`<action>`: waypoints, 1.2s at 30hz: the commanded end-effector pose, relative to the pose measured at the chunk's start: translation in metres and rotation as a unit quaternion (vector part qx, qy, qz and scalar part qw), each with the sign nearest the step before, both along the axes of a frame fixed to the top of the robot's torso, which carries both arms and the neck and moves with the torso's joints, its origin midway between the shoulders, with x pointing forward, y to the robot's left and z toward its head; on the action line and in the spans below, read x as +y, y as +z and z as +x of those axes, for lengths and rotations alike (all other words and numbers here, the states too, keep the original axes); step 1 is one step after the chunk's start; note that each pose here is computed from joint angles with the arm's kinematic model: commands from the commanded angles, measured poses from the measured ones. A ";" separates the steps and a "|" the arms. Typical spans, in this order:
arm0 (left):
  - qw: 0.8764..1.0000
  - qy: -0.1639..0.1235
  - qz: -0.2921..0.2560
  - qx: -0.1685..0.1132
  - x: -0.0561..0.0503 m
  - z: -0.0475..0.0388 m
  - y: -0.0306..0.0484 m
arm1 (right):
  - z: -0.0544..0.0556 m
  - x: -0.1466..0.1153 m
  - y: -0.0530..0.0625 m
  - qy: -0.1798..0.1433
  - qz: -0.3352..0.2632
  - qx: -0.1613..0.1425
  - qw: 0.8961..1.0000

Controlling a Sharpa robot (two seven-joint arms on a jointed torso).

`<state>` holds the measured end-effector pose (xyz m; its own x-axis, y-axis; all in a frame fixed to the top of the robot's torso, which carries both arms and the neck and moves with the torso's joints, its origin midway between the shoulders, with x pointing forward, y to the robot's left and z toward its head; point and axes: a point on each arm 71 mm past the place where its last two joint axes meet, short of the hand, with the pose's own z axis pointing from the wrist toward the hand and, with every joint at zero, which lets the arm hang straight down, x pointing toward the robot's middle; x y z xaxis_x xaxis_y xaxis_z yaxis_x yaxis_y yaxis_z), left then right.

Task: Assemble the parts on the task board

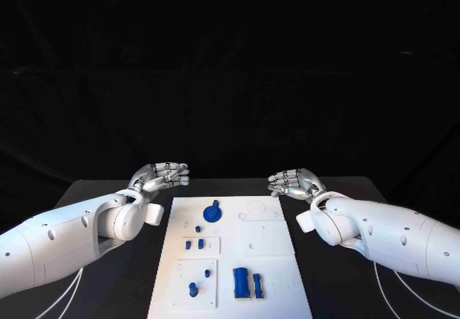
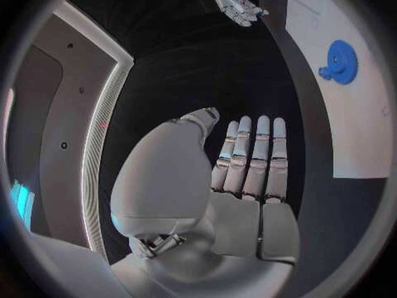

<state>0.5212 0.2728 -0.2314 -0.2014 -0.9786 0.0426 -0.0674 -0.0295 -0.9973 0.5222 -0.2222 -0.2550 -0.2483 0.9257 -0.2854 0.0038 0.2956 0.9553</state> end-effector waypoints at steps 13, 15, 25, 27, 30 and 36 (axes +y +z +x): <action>0.999 0.035 0.001 -0.012 -0.022 -0.0108 -0.0016 | -0.014 0.010 0.008 -0.037 0.067 -0.014 0.997; 0.999 0.043 0.002 -0.015 -0.030 -0.0163 -0.0013 | -0.022 0.014 0.011 -0.050 0.085 -0.016 0.995; 0.996 0.084 0.010 -0.028 -0.071 -0.0503 0.0047 | -0.056 0.028 0.029 -0.109 0.147 -0.019 0.983; 0.996 0.089 0.012 -0.030 -0.076 -0.0551 0.0060 | -0.060 0.029 0.030 -0.114 0.152 -0.018 0.982; 0.995 0.092 0.013 -0.031 -0.080 -0.0586 0.0070 | -0.060 0.030 0.031 -0.115 0.153 -0.018 0.981; 0.995 0.093 0.013 -0.031 -0.080 -0.0595 0.0072 | -0.060 0.030 0.031 -0.115 0.153 -0.018 0.981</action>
